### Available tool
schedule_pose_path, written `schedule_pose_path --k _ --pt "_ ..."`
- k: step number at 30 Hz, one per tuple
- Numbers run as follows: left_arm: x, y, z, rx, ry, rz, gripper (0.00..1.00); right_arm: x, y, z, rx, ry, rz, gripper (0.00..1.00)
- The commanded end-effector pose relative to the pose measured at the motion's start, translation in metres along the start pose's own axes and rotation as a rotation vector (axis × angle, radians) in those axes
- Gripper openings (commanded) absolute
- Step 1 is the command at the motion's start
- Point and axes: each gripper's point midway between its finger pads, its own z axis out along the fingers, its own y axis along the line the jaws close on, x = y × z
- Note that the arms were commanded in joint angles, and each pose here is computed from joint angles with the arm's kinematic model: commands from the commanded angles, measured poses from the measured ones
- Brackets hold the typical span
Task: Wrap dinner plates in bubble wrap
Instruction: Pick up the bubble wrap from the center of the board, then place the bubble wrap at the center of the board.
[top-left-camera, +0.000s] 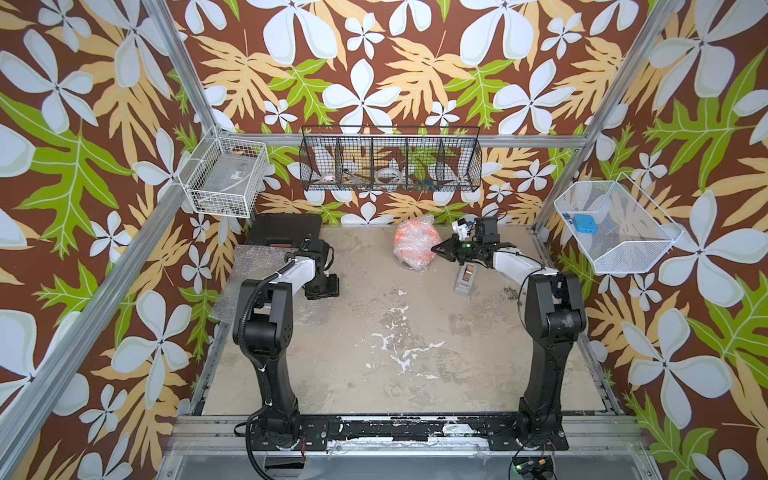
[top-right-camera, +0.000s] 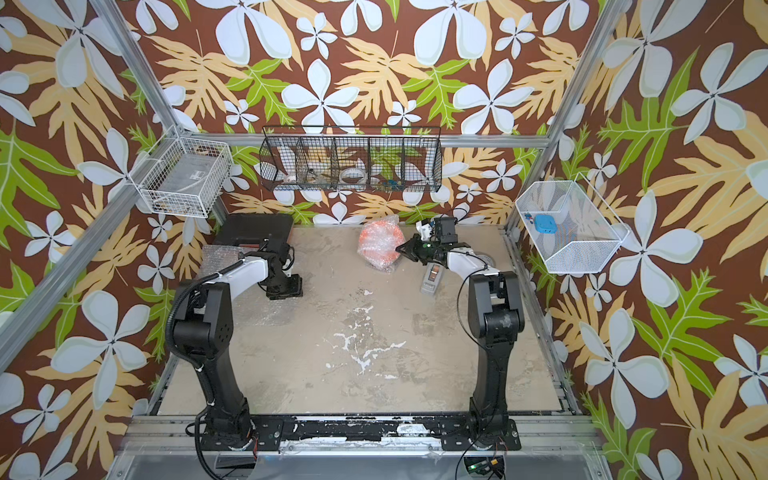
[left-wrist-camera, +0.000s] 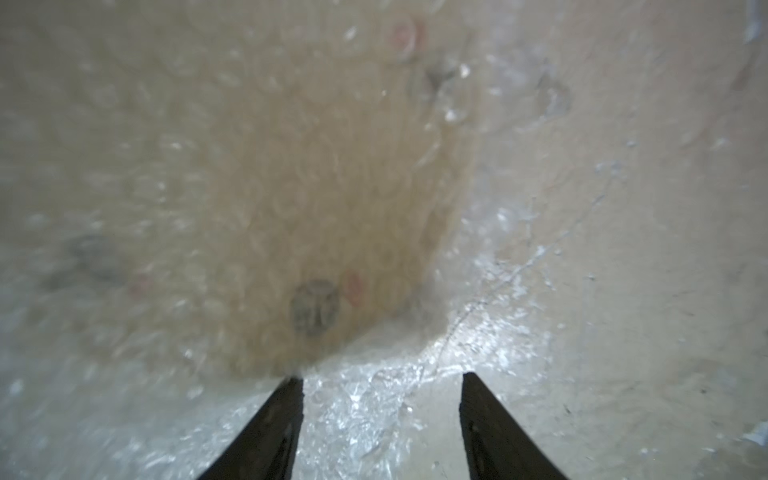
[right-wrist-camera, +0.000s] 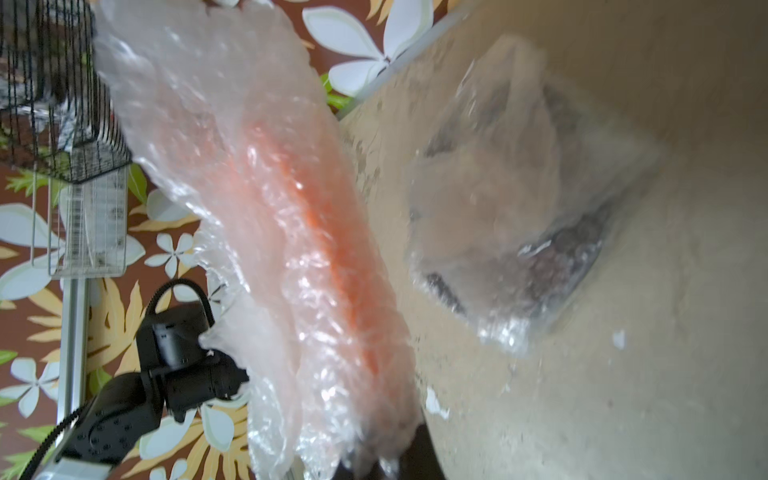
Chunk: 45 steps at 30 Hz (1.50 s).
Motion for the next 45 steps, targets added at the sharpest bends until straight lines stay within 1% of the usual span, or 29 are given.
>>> schedule_pose_path --k 1,3,4,5,6,7,8,10,12,13,15,18,21,23,26,30,33,35,36,37,38,39,40,41,43,45 --pt "0.015 0.001 0.017 0.012 0.076 0.011 0.62 -0.009 -0.013 0.018 0.021 0.036 0.063 0.0" --pt "0.022 0.003 0.031 0.005 0.105 0.002 0.61 -0.016 -0.023 0.027 0.04 0.035 0.076 0.0" --pt "0.026 0.005 0.037 0.002 0.119 0.001 0.59 -0.019 -0.028 0.031 0.051 0.034 0.082 0.02" --pt "0.029 0.007 0.043 -0.005 0.132 -0.004 0.54 -0.022 -0.03 0.033 0.055 0.032 0.085 0.1" --pt "0.032 0.009 0.046 -0.011 0.144 -0.006 0.47 -0.023 -0.03 0.033 0.054 0.03 0.089 0.19" --pt "0.034 0.009 0.047 -0.014 0.151 -0.007 0.36 -0.025 -0.028 0.032 0.053 0.026 0.089 0.28" --pt "0.037 0.009 0.048 -0.012 0.155 -0.009 0.28 -0.027 -0.023 0.028 0.052 0.017 0.081 0.33" --pt "0.04 0.01 0.042 -0.011 0.146 -0.018 0.16 -0.029 -0.012 0.02 0.05 0.002 0.066 0.41" --pt "0.04 0.007 0.03 0.002 0.124 -0.024 0.04 -0.029 0.001 0.01 0.048 -0.009 0.046 0.45" --pt "0.039 0.006 0.02 0.014 0.104 -0.03 0.0 -0.028 0.006 0.003 0.052 -0.016 0.035 0.47" --pt "0.039 -0.002 -0.001 0.051 0.07 -0.036 0.0 -0.026 0.016 -0.01 0.059 -0.03 0.016 0.49" --pt "0.05 -0.036 -0.036 0.144 0.047 0.0 0.0 -0.013 0.026 -0.033 0.07 -0.045 -0.005 0.5" --pt "0.076 -0.093 -0.062 0.257 0.049 0.074 0.0 0.001 0.033 -0.056 0.088 -0.062 -0.03 0.5" --pt "0.099 -0.142 -0.072 0.347 0.062 0.128 0.0 0.01 0.035 -0.07 0.091 -0.07 -0.036 0.5" --pt "0.134 -0.213 -0.08 0.472 0.097 0.202 0.0 0.018 0.039 -0.088 0.095 -0.084 -0.047 0.5" --pt "0.172 -0.297 -0.083 0.652 0.152 0.269 0.0 0.021 0.041 -0.102 0.107 -0.091 -0.065 0.5" --pt "0.198 -0.343 -0.071 0.658 0.188 0.38 0.0 0.023 0.044 -0.107 0.111 -0.097 -0.08 0.5" --pt "0.212 -0.367 -0.062 0.672 0.236 0.409 0.0 0.025 0.043 -0.107 0.108 -0.092 -0.079 0.5" --pt "0.215 -0.375 -0.061 0.685 0.244 0.405 0.04 0.026 0.041 -0.105 0.109 -0.087 -0.074 0.5" --pt "0.217 -0.385 -0.064 0.718 0.252 0.403 0.13 0.026 0.04 -0.104 0.109 -0.082 -0.074 0.49" --pt "0.218 -0.391 -0.068 0.75 0.26 0.399 0.24 0.027 0.038 -0.102 0.111 -0.078 -0.07 0.49" --pt "0.215 -0.393 -0.074 0.763 0.252 0.399 0.32 0.027 0.038 -0.101 0.112 -0.078 -0.072 0.49" --pt "0.207 -0.392 -0.081 0.76 0.22 0.403 0.39 0.027 0.037 -0.099 0.115 -0.077 -0.073 0.49" --pt "0.196 -0.387 -0.087 0.745 0.185 0.403 0.44 0.029 0.038 -0.095 0.113 -0.069 -0.073 0.49" --pt "0.175 -0.365 -0.096 0.698 0.125 0.389 0.49 0.034 0.044 -0.082 0.103 -0.046 -0.092 0.48" --pt "0.151 -0.324 -0.094 0.611 0.067 0.342 0.49 0.039 0.052 -0.065 0.089 -0.02 -0.105 0.48"
